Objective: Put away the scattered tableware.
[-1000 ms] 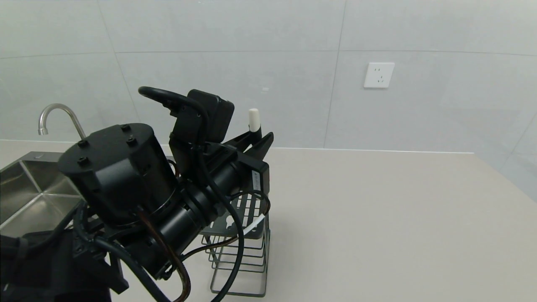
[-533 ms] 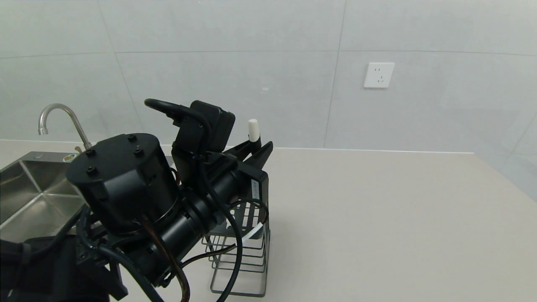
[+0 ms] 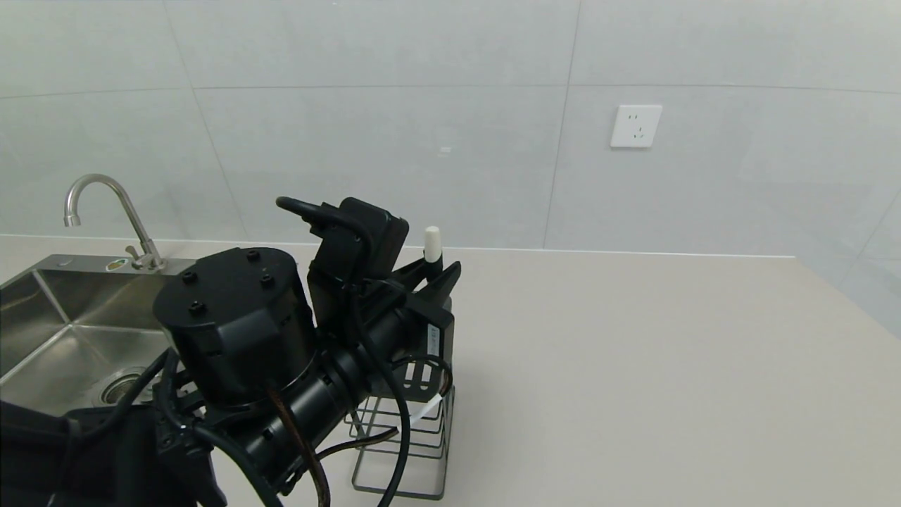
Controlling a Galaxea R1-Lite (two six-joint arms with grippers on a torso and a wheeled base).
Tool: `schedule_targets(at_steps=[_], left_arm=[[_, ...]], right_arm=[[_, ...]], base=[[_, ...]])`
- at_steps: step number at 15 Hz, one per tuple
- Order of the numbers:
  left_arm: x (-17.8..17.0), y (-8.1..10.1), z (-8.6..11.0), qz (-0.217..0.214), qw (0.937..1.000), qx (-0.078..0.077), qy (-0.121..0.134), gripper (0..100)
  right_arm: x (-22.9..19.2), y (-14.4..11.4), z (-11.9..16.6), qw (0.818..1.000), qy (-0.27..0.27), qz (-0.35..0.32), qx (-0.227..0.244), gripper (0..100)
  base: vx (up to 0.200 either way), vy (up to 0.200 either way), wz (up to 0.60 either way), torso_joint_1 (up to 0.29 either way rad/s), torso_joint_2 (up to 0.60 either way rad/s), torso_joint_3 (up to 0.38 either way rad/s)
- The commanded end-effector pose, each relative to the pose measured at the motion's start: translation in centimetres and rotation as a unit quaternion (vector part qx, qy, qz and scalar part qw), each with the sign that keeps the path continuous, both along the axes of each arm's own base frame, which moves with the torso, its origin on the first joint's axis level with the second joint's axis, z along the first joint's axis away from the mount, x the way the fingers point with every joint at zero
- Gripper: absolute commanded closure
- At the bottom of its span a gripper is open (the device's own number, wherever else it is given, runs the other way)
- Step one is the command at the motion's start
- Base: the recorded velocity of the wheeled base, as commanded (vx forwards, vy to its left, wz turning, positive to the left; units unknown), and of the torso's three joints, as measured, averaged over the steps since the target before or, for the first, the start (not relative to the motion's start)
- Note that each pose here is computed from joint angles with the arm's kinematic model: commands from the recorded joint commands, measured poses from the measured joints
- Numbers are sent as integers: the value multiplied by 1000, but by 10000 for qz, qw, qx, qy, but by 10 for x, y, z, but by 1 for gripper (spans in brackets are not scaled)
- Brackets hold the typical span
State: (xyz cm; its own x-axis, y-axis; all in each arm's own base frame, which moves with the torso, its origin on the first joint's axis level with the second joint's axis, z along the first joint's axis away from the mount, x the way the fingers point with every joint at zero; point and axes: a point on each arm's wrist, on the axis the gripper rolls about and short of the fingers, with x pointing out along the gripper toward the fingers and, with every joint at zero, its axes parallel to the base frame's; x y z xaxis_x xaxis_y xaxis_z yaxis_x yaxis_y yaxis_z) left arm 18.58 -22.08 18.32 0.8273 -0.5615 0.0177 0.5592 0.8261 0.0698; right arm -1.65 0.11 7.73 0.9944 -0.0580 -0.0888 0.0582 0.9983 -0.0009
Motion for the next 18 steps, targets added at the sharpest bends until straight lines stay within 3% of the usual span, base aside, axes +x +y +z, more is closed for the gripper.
schedule_targets(at_steps=[1, 5, 8, 12, 13, 18], left_arm=[[1, -2, -4, -2, 10000, 48, 39, 100], [1, -1, -4, -2, 10000, 48, 39, 100], [-1, 2, -10, 6, 9998, 143, 125, 100], [0, 2, -11, 6, 9998, 104, 179, 100], [0, 2, -11, 14, 9998, 66, 195, 0], [9, 8, -2, 44, 10000, -8, 58, 0]], right_arm=[[0, 0, 0, 10000, 8, 0, -1, 0], [0, 0, 0, 10000, 8, 0, -1, 0], [0, 0, 0, 10000, 8, 0, -1, 0], [0, 0, 0, 10000, 8, 0, -1, 0], [0, 0, 0, 10000, 8, 0, -1, 0], [0, 0, 0, 10000, 8, 0, -1, 0]], base=[[0, 0, 0, 0, 0, 0], [0, 0, 0, 0, 0, 0], [0, 0, 0, 0, 0, 0], [0, 0, 0, 0, 0, 0], [0, 0, 0, 0, 0, 0], [0, 0, 0, 0, 0, 0]])
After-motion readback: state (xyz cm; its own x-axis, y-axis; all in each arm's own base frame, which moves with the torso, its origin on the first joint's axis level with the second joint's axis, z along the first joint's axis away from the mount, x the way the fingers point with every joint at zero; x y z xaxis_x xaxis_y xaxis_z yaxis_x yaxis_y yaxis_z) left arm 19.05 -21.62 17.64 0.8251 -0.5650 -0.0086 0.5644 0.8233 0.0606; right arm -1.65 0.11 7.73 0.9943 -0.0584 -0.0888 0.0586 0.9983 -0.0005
